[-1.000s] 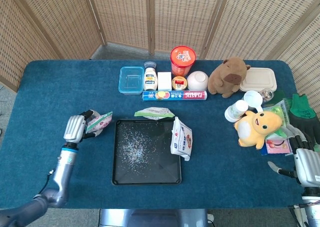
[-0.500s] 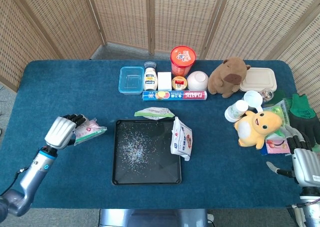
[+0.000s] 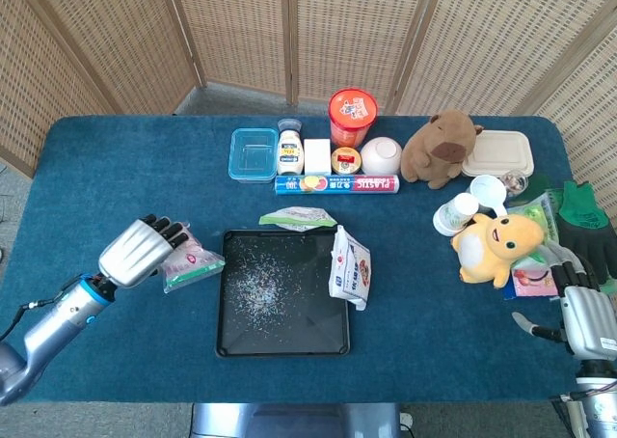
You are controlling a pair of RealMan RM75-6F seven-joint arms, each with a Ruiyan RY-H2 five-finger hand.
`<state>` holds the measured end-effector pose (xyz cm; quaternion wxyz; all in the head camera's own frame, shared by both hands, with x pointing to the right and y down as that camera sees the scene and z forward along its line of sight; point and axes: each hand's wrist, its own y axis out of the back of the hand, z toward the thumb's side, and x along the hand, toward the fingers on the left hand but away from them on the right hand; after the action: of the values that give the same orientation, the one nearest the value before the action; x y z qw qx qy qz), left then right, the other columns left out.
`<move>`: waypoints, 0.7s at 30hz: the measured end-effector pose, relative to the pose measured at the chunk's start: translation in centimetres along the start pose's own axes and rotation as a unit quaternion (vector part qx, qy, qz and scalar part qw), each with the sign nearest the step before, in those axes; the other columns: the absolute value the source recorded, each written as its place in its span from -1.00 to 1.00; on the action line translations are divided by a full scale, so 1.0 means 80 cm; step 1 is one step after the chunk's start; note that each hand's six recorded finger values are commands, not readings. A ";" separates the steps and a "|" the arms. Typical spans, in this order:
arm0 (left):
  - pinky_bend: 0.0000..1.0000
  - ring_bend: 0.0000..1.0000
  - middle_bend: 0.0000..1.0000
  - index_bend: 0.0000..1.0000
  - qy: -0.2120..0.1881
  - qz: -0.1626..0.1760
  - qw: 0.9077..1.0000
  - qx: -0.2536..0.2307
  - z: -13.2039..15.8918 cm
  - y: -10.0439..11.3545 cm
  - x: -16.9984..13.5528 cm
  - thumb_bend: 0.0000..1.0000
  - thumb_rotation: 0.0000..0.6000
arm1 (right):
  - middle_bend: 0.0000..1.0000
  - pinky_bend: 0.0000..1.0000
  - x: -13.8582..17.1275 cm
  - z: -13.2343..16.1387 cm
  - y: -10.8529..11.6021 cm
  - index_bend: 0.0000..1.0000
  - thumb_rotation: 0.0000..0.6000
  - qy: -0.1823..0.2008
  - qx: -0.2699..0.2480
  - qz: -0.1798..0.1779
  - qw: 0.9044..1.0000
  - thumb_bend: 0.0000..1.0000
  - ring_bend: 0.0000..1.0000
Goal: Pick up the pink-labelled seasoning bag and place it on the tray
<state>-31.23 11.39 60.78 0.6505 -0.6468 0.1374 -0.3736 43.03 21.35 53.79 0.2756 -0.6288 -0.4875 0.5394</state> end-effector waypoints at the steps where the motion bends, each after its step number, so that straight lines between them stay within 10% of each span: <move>1: 0.27 0.02 0.00 0.28 -0.016 0.001 0.999 0.027 0.003 0.004 0.005 -0.26 1.00 | -1.00 -1.00 0.000 0.000 0.001 -1.00 1.00 0.000 -0.001 -0.001 1.000 -1.00 -0.98; 9: 0.28 0.03 0.01 0.30 -0.099 0.012 0.983 0.153 0.020 0.022 0.025 -0.25 1.00 | -1.00 -1.00 0.000 -0.001 0.003 -1.00 1.00 0.000 -0.004 -0.003 1.000 -1.00 -0.98; 21: 0.28 0.03 0.02 0.33 -0.201 0.019 0.935 0.290 0.048 0.025 0.039 -0.25 1.00 | -1.00 -1.00 0.002 -0.002 0.009 -1.00 1.00 0.002 -0.010 -0.008 1.000 -1.00 -0.98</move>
<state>-25.95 11.96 60.29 0.8310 -0.4887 -0.0983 -0.2468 43.41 21.25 53.11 0.2745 -0.6288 -0.4975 0.5308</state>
